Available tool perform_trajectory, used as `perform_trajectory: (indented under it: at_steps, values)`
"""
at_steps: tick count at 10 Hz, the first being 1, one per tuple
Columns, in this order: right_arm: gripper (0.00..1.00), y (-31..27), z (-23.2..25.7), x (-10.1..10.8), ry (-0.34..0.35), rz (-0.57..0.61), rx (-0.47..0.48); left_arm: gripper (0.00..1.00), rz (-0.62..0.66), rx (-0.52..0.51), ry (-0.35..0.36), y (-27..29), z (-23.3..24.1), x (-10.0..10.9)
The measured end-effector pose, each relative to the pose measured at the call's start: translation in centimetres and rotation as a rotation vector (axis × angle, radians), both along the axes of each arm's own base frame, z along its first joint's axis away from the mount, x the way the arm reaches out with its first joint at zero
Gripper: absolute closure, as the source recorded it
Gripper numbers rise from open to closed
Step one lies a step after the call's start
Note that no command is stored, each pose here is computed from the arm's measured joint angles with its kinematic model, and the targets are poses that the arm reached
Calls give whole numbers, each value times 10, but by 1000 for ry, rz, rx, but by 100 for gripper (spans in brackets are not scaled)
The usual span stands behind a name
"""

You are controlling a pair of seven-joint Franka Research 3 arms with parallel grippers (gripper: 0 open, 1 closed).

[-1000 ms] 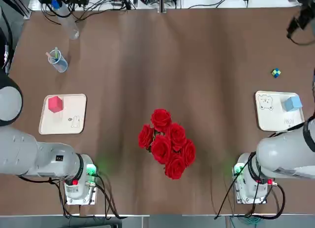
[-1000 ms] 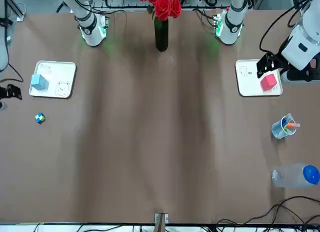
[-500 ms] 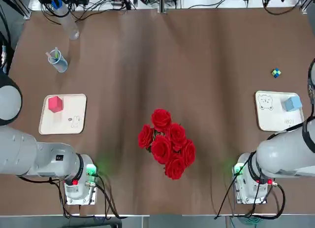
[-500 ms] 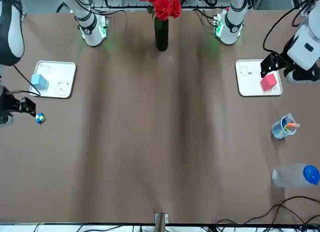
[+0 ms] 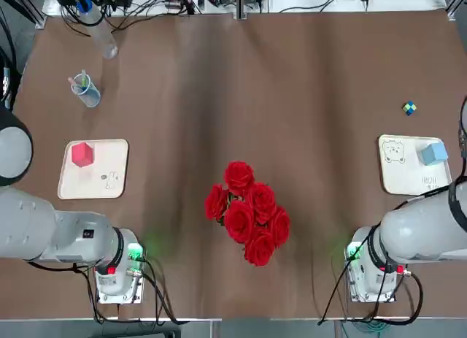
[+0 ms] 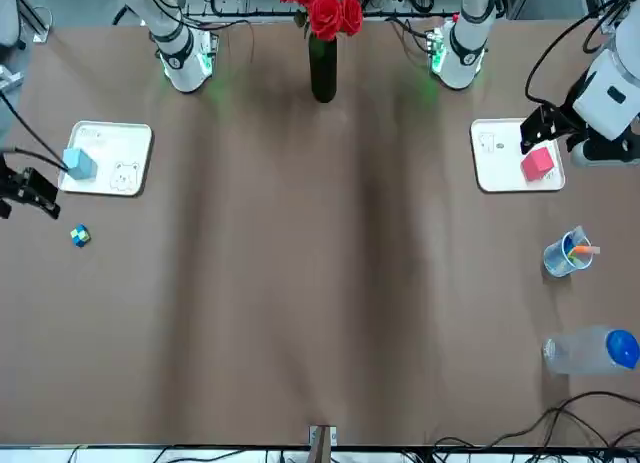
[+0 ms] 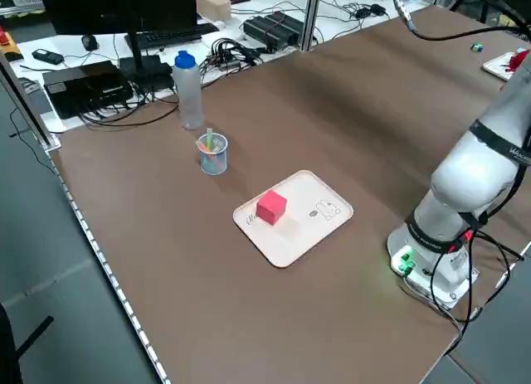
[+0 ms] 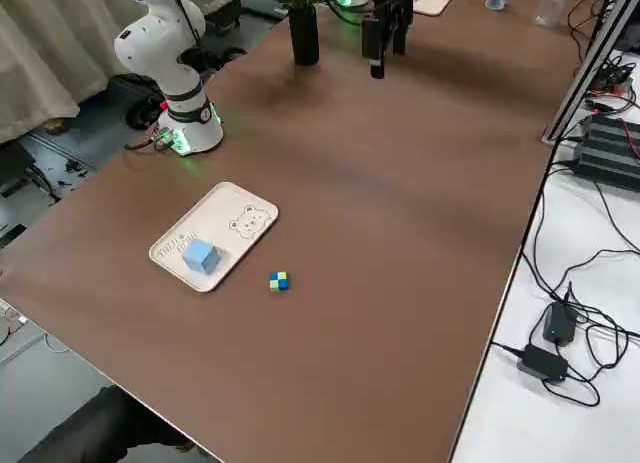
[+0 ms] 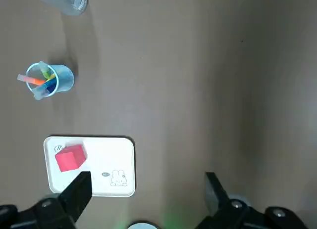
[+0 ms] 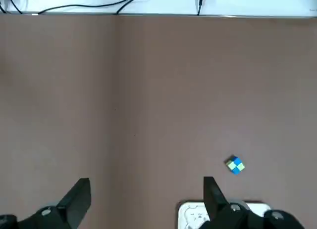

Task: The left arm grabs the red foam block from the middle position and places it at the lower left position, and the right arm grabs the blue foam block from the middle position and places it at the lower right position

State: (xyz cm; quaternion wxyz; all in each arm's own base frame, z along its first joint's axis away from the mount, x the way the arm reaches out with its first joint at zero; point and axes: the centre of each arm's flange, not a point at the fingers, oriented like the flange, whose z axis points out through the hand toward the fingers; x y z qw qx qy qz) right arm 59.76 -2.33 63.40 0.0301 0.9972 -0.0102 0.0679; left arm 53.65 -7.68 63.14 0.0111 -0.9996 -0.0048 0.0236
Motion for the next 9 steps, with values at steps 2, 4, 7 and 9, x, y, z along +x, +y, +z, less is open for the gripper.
perform_trajectory:
  at_steps: [2,4,7,9]
  values:
    - [0,-5,11,-11,9,-33,36,0,0,0,0,0,0,0]
    - [0,-12,11,-18,42,-40,51,0,0,0,0,0,0,0]
    - [0,-7,0,-26,129,-8,56,0,1,0,0,0,0,0]
    - [0,-7,-12,-26,157,-10,61,0,1,0,0,0,0,0]
